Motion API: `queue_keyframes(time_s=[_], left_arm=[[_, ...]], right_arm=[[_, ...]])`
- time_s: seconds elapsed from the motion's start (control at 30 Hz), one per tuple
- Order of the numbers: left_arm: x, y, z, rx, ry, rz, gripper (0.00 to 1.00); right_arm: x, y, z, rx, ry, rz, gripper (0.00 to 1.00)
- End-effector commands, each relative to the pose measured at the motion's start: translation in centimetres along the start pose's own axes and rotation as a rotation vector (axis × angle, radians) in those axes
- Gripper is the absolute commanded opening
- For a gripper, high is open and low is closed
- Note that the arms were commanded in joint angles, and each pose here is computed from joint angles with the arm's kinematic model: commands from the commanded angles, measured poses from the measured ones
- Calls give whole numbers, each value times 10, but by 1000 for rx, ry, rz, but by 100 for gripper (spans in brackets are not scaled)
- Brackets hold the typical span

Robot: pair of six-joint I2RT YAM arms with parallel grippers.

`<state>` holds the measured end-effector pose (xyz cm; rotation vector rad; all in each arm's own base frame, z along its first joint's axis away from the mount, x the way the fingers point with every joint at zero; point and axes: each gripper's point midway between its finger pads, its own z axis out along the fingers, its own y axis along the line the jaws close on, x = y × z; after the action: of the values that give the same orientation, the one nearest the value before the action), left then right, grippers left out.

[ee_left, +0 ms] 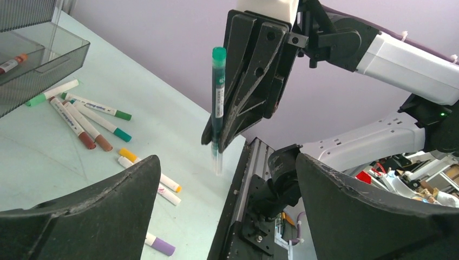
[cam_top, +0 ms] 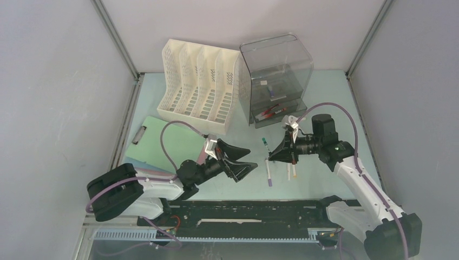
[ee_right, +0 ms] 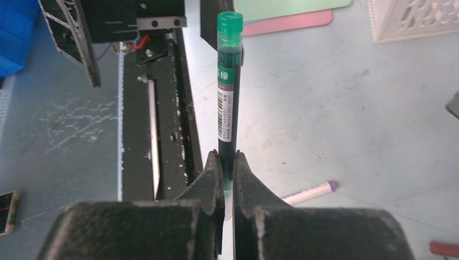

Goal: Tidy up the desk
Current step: Place the stationery in the drawer.

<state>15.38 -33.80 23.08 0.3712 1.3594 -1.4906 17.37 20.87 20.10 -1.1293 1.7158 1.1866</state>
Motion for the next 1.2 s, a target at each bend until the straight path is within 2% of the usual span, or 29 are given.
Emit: queue_keyframes(time_s=[0.0, 0.33, 0.53, 0.83, 1.17], left_arm=[[-4, -4, -7, 25, 2, 24, 100], [4, 13, -25, -69, 62, 84, 100], [4, 25, -39, -151, 90, 137, 100], [0, 38, -55, -228, 94, 191, 100], [0, 45, -64, -267, 87, 205, 100]], right_arm=[[-12, -15, -10, 87, 8, -102, 0], [-23, -48, -28, 279, 76, -225, 0], [-40, -74, -43, 402, 146, -368, 0], [-68, -120, -64, 627, 270, -671, 0], [-87, -162, -70, 732, 406, -822, 0]])
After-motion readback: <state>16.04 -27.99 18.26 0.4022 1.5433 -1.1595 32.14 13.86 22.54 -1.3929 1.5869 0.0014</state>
